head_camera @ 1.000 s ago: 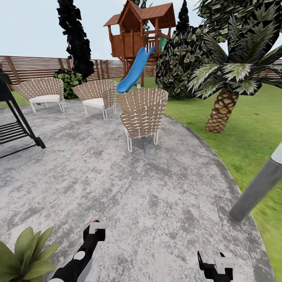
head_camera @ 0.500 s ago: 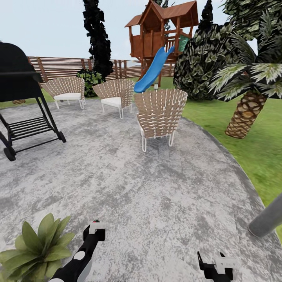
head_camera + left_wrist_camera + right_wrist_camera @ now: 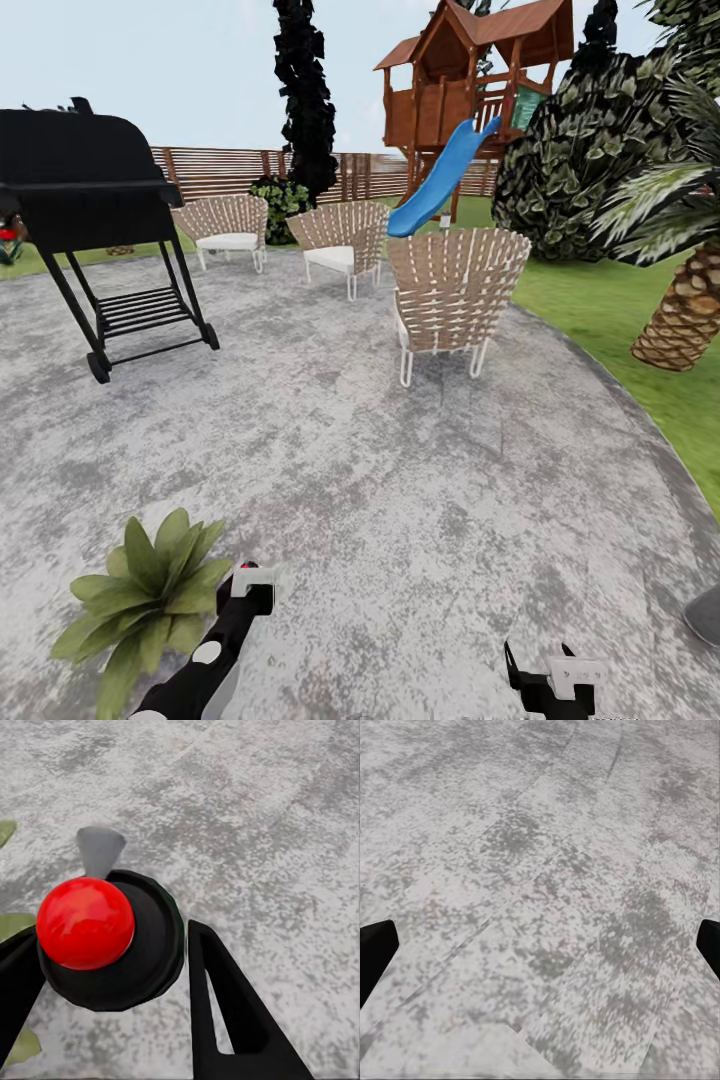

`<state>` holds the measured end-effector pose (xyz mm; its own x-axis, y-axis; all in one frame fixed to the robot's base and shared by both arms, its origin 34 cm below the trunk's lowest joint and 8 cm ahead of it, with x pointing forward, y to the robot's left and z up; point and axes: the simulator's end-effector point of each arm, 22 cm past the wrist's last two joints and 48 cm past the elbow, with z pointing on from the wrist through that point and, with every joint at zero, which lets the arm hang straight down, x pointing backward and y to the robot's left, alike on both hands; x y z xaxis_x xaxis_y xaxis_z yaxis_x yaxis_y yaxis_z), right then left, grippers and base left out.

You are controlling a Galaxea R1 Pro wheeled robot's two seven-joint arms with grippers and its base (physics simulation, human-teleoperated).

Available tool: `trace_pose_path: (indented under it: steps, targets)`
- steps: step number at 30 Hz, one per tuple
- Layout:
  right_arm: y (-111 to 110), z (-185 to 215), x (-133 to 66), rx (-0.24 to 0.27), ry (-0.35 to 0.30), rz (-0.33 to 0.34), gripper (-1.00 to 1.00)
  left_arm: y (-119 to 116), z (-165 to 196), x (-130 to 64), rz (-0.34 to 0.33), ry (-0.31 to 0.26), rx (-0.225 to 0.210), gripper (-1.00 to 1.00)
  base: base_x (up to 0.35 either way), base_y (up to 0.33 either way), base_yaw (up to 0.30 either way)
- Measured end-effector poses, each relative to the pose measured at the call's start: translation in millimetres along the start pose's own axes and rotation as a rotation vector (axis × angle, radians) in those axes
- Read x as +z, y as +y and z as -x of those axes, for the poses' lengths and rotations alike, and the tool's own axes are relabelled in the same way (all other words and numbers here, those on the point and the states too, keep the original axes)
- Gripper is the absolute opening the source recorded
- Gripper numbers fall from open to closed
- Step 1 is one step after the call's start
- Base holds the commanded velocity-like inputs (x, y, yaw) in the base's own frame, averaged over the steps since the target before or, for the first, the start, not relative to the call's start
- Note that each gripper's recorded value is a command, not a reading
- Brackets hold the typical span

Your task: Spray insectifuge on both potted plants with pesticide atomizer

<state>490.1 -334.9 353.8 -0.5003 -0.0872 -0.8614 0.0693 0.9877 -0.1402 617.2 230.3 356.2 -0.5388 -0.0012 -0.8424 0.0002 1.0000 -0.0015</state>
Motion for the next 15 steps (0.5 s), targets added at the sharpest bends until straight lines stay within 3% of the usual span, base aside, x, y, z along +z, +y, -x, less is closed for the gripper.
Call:
trace_pose_path:
  steps: [10,15]
  targets:
    - [0.1,0.0,0.0,0.0,0.0,0.001,1.0,0.1,0.2,0.0,0.0,-0.001,0.0,-1.0,-0.278,-0.163,0.277]
    - [0.1,-0.1,0.0,0.0,0.0,0.0,1.0,0.1,0.2,0.0,0.0,-0.001,0.0,-1.0,-0.323,0.003,0.277]
